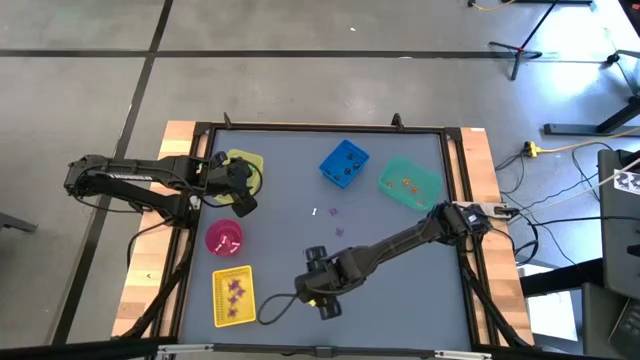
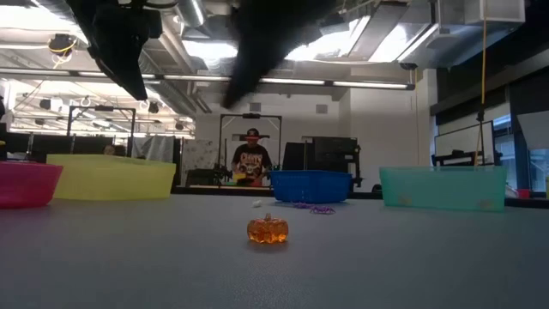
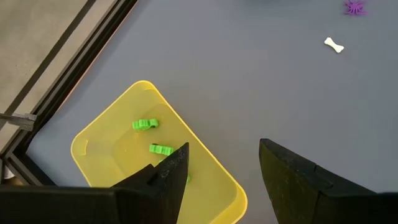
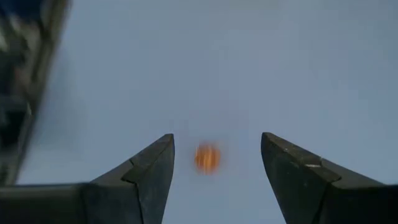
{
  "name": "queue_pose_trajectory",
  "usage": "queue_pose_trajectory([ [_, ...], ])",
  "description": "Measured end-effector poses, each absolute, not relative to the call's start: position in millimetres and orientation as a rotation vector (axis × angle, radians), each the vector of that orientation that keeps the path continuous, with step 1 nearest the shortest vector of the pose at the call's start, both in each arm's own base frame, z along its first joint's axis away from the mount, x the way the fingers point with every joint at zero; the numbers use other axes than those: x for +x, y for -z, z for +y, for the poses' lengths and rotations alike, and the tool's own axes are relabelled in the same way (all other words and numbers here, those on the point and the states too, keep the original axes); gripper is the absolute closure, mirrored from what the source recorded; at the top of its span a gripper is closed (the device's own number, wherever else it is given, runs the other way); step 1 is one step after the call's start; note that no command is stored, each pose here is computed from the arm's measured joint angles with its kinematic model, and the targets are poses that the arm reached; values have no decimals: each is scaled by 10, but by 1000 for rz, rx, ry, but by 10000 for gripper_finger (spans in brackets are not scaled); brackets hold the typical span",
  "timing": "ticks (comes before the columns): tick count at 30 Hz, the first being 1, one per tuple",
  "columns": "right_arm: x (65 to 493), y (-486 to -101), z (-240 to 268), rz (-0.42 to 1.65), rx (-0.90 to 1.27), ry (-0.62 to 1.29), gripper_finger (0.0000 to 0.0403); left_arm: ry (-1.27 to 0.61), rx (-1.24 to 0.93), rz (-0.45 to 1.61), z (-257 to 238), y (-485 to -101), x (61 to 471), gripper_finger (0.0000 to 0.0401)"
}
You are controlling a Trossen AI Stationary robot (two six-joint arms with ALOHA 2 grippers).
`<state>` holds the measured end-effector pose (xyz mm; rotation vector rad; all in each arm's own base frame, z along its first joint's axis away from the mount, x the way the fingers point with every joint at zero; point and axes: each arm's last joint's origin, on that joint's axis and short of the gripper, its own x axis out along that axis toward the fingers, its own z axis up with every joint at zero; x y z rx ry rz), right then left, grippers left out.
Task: Sort Halloween decoration
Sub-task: Put the orange pumpkin toy into the green bin
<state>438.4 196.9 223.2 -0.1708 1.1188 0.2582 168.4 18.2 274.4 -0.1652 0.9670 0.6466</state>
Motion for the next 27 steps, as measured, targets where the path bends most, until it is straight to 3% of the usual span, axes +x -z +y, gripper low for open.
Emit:
queue_pose_trajectory([
  [5,4292,-2171,1932,1238,-195,-254,164,-647,-165,967,182,-2744,1685,222],
  [27,4314,-1659,1961,1172,-201,-323,164,-647,-165,967,182,-2744,1685,222],
])
